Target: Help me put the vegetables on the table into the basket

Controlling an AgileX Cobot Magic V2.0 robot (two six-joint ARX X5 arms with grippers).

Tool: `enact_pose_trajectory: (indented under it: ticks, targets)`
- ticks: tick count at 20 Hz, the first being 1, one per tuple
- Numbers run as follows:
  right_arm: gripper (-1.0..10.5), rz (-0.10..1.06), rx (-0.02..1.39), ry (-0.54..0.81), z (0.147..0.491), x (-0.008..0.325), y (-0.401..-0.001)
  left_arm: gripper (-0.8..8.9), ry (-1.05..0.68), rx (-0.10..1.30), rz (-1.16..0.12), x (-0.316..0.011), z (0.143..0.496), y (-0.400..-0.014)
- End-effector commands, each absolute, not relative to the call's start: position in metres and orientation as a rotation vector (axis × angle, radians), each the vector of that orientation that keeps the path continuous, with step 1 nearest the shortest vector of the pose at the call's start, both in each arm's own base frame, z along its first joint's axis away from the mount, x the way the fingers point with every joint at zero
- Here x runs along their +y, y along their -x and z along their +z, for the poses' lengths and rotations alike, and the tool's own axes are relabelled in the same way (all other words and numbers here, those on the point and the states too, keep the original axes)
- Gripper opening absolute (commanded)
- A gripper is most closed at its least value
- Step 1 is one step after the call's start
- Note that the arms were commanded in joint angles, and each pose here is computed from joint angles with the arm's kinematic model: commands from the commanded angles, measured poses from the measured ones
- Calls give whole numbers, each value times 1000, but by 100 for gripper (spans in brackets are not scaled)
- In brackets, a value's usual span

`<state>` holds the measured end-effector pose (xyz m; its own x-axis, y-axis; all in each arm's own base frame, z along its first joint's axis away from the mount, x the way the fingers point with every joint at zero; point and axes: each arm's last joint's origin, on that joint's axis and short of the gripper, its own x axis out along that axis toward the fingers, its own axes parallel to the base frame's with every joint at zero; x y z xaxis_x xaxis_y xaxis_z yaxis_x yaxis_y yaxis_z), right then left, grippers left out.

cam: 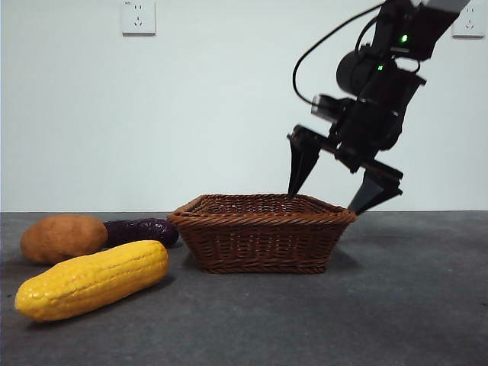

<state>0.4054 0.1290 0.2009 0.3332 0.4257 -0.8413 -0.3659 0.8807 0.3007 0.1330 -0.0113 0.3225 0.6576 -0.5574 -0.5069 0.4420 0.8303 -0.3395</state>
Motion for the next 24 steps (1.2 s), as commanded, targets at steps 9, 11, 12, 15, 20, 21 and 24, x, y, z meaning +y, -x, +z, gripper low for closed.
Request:
enact_pose_trajectory:
  ticks: [9,11,12,15,20,21,24]
  targets:
    - [367,492,1155,-95,171,138,-415,599,196,637,-575,-12,323,-132]
    - [240,488,1147,-88,170,140,-415,599,196,636,-575,-12,323,-133]
    - [149,491,1129,-86,171,141,-417,599,196,636,-575,-12,323,-133]
    - [22,494,1111,-88,172,142,-418,599,196,637,-575,-12,323,-132]
    - [-12,492,1118,-130,173,143,-417,599,197,640,-574,-12,322,-133]
    - [-12,498,1116,-159,178,143,-417,599,198,642,-575,-12,322,-134]
    - [-12,503,1034,-185,216,140,-409,599,198,653,-582,-13,321,-135]
